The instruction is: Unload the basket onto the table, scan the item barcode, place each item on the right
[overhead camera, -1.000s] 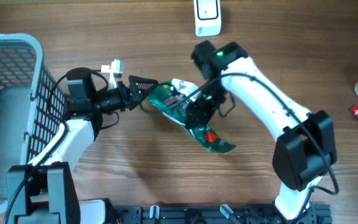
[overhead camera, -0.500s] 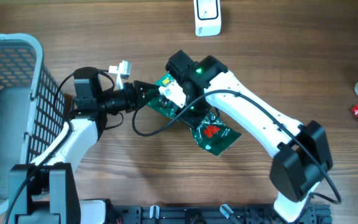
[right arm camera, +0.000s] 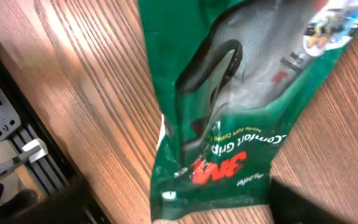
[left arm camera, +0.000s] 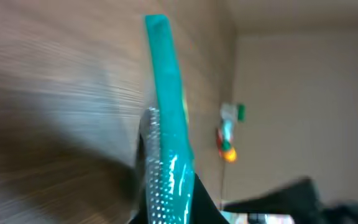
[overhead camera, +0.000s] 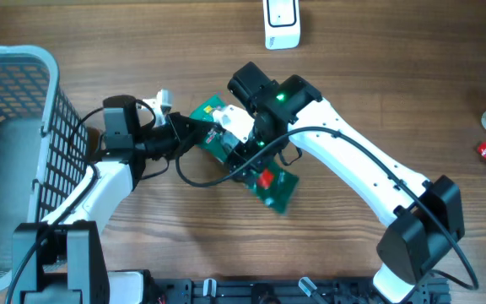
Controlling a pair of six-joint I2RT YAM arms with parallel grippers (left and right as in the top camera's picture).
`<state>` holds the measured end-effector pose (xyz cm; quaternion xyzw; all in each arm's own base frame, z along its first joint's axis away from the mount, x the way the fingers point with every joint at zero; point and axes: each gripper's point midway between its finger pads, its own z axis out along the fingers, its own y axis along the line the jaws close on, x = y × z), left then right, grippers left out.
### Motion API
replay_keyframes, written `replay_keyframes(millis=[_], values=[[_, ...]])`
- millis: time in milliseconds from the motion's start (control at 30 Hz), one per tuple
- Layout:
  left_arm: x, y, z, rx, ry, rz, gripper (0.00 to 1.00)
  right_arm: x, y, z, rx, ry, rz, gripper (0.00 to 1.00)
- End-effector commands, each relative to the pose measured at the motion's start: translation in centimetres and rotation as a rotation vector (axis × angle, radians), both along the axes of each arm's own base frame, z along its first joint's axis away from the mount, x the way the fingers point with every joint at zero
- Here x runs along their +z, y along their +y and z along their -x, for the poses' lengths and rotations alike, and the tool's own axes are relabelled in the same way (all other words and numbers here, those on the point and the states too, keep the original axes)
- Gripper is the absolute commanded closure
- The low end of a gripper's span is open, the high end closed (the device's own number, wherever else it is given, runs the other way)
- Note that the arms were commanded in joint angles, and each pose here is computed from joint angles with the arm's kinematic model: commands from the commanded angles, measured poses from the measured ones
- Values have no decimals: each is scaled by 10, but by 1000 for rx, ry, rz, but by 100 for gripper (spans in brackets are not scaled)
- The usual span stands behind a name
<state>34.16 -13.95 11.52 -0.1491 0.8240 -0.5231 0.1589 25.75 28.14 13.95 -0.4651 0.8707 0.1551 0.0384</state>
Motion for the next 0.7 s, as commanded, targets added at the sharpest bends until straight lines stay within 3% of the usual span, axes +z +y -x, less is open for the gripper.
replay_keyframes(millis=[0,133,267,467,667], values=[[-26,24,-11,224,176,-69,96,27,9,-22,-61,-124,-57,0],[-33,35,-16,396,342,-12,96,34,21,-56,-100,-355,-8,0],[-32,40,-19,459,413,44,96,25,32,-51,-65,-468,66,0],[-12,53,-20,421,420,160,96,-13,24,-57,-68,-540,137,0],[-1,49,-16,379,409,197,96,-39,31,-57,-70,-532,82,0]])
